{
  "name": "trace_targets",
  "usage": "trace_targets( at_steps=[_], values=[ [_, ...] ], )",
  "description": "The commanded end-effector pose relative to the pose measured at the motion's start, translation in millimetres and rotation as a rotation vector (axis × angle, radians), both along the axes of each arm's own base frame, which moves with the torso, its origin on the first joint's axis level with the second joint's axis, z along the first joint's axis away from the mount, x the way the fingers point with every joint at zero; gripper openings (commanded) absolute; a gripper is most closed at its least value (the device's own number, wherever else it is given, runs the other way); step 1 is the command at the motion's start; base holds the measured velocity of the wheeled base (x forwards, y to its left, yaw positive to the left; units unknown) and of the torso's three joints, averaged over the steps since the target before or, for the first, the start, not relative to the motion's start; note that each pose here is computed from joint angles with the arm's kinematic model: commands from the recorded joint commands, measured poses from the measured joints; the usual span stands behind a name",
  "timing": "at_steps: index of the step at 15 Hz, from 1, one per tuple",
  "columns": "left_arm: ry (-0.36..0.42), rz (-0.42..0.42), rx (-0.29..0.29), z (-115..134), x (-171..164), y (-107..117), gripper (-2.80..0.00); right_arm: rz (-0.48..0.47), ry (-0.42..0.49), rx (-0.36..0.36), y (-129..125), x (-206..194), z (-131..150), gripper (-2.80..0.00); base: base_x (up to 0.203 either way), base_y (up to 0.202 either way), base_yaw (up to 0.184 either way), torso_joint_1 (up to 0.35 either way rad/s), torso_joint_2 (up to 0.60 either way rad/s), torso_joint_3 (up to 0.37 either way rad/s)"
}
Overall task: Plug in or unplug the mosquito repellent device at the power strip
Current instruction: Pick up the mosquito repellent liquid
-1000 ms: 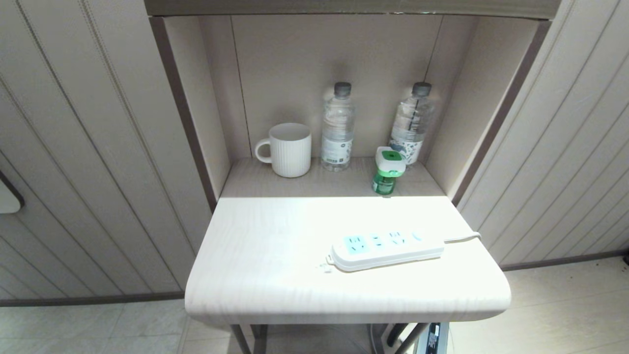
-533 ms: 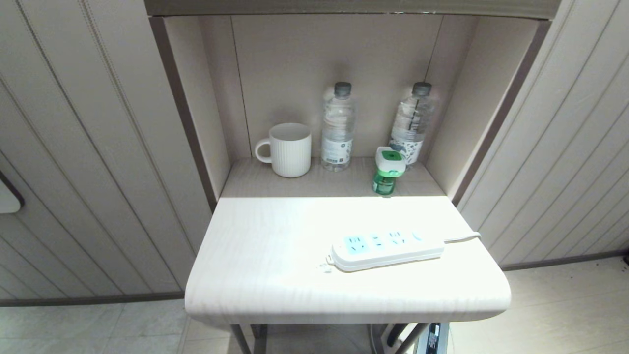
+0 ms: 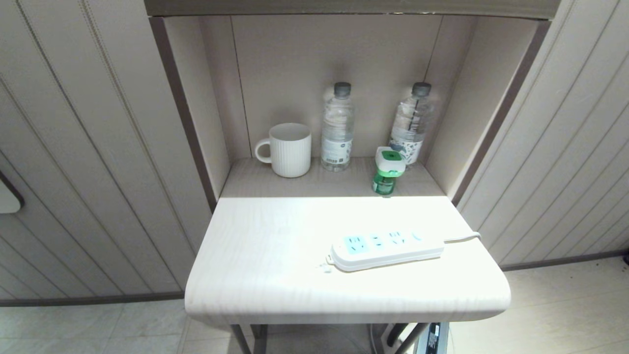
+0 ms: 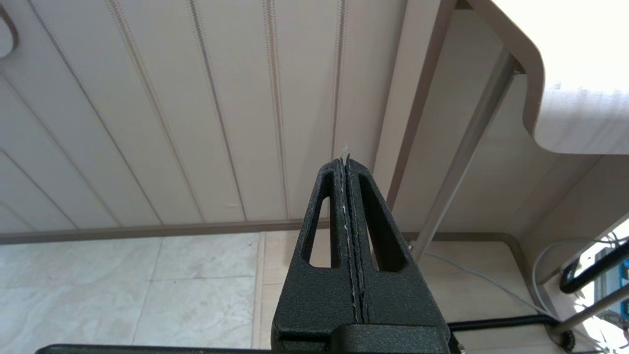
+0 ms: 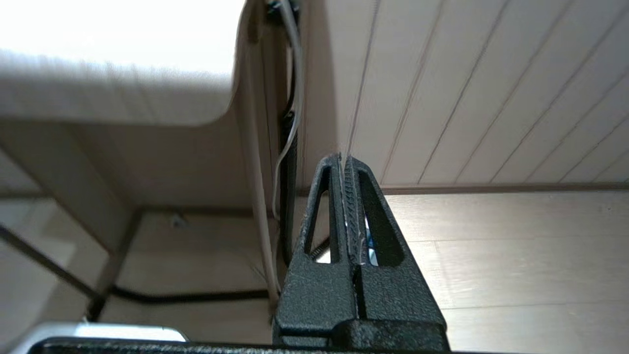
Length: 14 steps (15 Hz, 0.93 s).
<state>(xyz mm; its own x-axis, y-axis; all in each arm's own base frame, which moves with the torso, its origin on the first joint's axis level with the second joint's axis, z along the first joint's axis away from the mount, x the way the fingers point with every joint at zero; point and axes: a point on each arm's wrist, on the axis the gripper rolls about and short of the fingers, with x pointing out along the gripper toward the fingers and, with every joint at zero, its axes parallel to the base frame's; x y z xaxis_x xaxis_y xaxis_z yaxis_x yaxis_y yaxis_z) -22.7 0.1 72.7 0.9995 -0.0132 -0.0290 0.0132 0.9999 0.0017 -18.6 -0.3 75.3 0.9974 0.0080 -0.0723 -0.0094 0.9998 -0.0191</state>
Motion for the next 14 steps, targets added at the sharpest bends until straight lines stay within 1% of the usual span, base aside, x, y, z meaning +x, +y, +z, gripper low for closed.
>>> trace_targets(
  at_steps=[1,5,10,12,14],
  values=[
    [0.002,-0.001,0.000,0.0,0.1,0.0,-2.80,-0.018,-0.043,0.037,-0.2,-3.5,-1.6,-2.80,0.000,0.000,0.000,0.000,0.00,0.000],
    [0.002,-0.001,0.000,0.0,0.1,0.0,-2.80,-0.016,-0.046,0.018,-0.2,-3.8,-1.2,-2.80,0.000,0.000,0.000,0.000,0.00,0.000],
    [0.002,-0.001,0.000,0.0,0.1,0.0,-2.80,-0.015,-0.046,0.022,-0.2,-3.7,-1.3,-2.80,0.000,0.000,0.000,0.000,0.00,0.000],
    [0.002,-0.001,0.000,0.0,0.1,0.0,-2.80,-0.016,-0.051,0.013,-0.2,-4.7,0.5,-2.80,0.000,0.000,0.000,0.000,0.00,0.000],
    [0.002,-0.001,0.000,0.0,0.1,0.0,-2.80,-0.010,-0.113,0.011,-0.2,-11.0,24.5,-2.80,0.000,0.000,0.000,0.000,0.00,0.000]
  ],
)
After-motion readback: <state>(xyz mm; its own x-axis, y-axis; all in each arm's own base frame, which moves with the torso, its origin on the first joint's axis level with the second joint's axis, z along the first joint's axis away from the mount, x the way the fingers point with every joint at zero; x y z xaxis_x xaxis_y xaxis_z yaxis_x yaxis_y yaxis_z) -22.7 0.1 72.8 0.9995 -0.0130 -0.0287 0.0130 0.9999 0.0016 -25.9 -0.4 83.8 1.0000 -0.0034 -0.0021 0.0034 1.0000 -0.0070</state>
